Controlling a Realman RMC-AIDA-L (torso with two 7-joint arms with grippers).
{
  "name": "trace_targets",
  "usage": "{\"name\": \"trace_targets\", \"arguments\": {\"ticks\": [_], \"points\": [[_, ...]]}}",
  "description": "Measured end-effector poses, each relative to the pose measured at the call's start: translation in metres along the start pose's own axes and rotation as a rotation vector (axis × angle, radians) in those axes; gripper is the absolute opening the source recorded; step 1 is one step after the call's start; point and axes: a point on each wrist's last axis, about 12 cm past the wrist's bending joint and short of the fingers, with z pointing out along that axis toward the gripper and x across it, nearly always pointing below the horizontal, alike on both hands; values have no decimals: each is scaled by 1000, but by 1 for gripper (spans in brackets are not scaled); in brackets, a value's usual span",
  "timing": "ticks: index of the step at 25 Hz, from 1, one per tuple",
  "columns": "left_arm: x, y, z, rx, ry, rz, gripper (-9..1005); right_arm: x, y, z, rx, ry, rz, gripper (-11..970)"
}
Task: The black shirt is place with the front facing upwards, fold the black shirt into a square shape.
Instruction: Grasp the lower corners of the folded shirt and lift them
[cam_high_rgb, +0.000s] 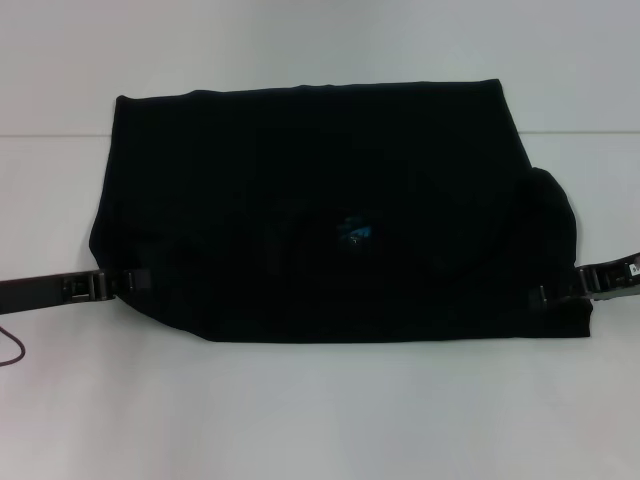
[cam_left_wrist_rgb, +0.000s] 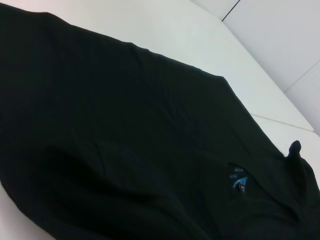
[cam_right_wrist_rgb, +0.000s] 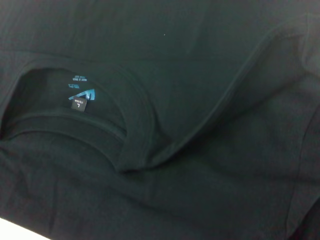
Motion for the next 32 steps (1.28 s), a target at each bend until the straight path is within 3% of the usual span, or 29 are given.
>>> {"name": "trace_targets", "arguments": {"ticks": [17, 20, 25, 32], "points": [[0, 0, -1, -1, -2, 1, 2, 1, 3, 3, 2, 24, -16, 715], [0, 0, -1, -1, -2, 2, 2, 1, 3, 4, 8, 28, -16, 476], [0, 0, -1, -1, -2, 3, 2, 1, 2, 3, 9, 25, -12, 265], [0, 0, -1, -1, -2, 3, 3, -1, 2, 1, 10, 20, -14, 82]]}}
